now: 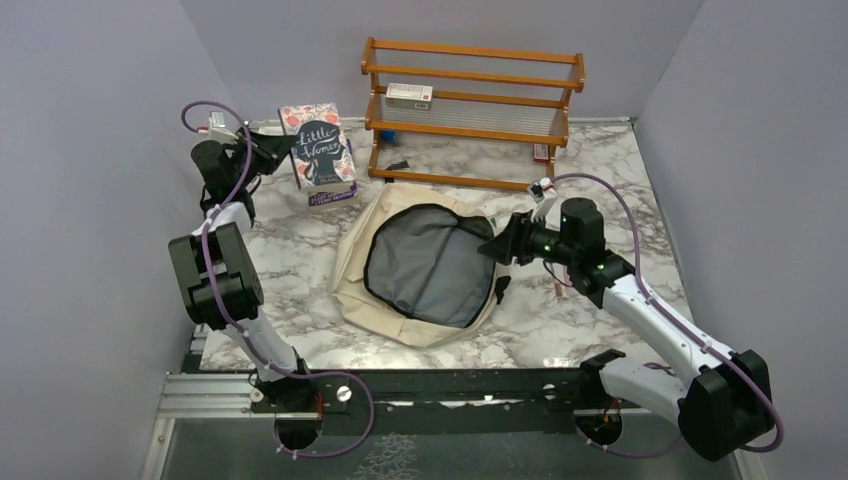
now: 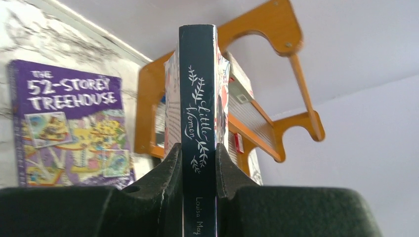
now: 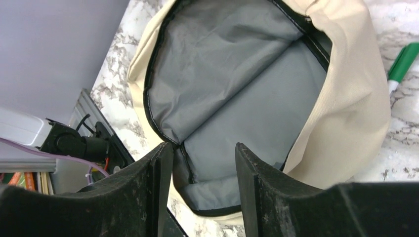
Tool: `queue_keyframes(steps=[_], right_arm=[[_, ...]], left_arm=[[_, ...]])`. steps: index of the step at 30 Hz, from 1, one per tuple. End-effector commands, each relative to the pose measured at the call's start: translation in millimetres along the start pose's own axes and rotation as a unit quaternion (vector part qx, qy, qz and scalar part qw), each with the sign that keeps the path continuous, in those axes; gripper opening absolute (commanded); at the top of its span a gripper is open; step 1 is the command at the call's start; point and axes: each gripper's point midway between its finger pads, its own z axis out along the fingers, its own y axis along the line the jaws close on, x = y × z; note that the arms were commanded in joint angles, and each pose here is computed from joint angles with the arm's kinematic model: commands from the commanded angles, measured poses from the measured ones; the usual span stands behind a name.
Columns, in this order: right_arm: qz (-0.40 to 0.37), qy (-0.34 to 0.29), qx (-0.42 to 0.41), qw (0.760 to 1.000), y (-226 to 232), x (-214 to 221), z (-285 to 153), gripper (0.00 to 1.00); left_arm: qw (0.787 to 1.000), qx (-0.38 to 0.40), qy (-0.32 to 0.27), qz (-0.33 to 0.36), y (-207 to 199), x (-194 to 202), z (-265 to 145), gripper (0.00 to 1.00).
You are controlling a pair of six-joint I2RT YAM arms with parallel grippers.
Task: Pack the student bag
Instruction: Pick up the book from the center of the board, then place the book in the student bag.
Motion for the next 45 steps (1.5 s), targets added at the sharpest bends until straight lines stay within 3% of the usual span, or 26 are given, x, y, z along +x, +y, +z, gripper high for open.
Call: queue_keyframes(steps=[1, 5, 9, 14, 17, 20, 24, 28, 38, 45], right_arm=[[-0.022, -0.055, -0.035, 0.998, 18.4, -31.9, 0.0, 0.56], [-0.051, -0.107, -0.031, 0.992, 26.6, -65.2, -4.3, 0.59], [-0.093, -0.167, 0.001, 0.982, 32.8, -106.8, -17.9, 0.62], [-0.146, -0.241, 0.02, 0.959, 49.8, -142.2, -50.4, 0.65], [-0.2, -0.267, 0.004, 0.942, 68.7, -150.7, -70.3, 0.69], [-0.279, -0.247, -0.037, 0.927, 92.6, -144.7, -81.1, 0.77], [-0.353, -0.187, -0.097, 0.912, 113.9, -126.3, -83.4, 0.79], [-0.391, -0.144, -0.147, 0.897, 129.0, -115.2, -84.6, 0.8], [-0.449, -0.094, -0.224, 0.86, 151.6, -105.7, -90.6, 0.84], [-0.428, -0.057, -0.252, 0.866, 144.3, -89.9, -78.9, 0.84]], left_arm=[[0.992, 0.109, 0.022, 0.06, -100.8, 13.9, -24.2, 0.0], [0.976, 0.168, 0.097, 0.096, -144.8, 68.1, -29.9, 0.0], [0.945, 0.231, 0.187, 0.141, -181.8, 134.0, -40.7, 0.0], [0.913, 0.265, 0.236, 0.199, -202.9, 188.3, -58.5, 0.0], [0.881, 0.306, 0.259, 0.253, -222.0, 211.9, -70.3, 0.0], [0.83, 0.373, 0.289, 0.297, -245.7, 234.6, -87.8, 0.0], [0.775, 0.401, 0.329, 0.362, -261.7, 264.3, -96.1, 0.0], [0.728, 0.424, 0.321, 0.433, -279.4, 279.5, -102.3, 0.0], [0.668, 0.48, 0.294, 0.487, -307.4, 292.9, -135.9, 0.0], [0.647, 0.511, 0.294, 0.483, -323.6, 297.5, -155.8, 0.0]])
